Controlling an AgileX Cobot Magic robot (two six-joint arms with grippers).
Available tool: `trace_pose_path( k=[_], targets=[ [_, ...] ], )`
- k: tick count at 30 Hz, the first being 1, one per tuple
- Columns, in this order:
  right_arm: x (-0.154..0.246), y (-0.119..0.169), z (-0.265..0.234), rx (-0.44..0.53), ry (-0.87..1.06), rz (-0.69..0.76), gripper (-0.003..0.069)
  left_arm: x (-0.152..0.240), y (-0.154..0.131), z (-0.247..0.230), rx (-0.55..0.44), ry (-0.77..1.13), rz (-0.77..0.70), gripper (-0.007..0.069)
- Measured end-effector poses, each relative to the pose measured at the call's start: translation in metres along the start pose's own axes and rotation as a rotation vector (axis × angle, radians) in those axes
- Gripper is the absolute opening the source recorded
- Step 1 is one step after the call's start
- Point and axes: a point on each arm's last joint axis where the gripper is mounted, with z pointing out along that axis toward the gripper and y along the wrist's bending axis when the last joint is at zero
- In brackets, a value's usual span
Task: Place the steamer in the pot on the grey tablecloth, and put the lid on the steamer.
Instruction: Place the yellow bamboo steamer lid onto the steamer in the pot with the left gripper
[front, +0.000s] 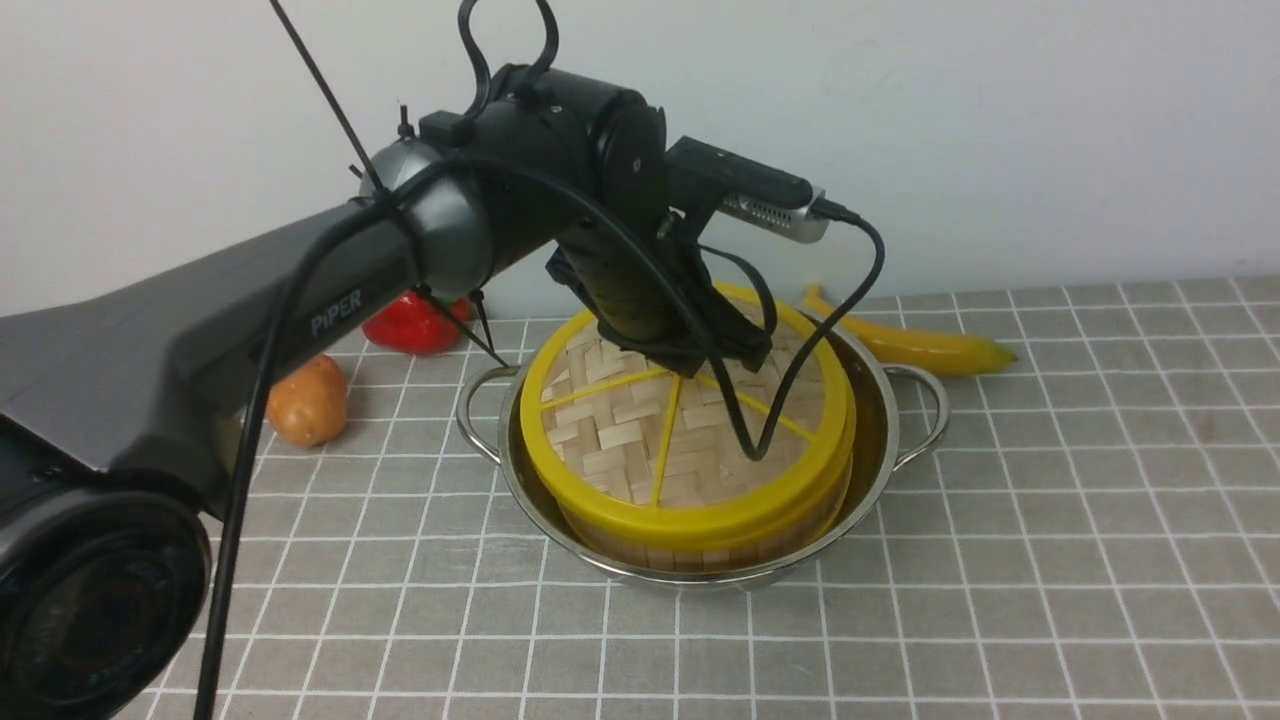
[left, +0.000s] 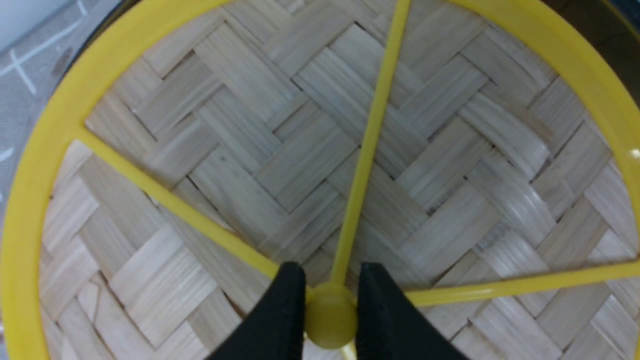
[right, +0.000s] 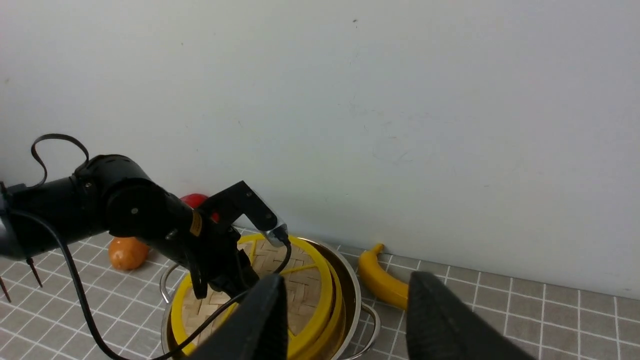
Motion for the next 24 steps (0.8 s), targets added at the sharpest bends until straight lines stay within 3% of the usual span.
trace_pose_path(
  k=[24],
  targets=[
    [-0.0001,0.0,0.0,0.0,-0.001,0.0,0.0306,-0.0031,-0.0018,-0.0001,0.02,-0.034,-0.019,0.0123]
  ],
)
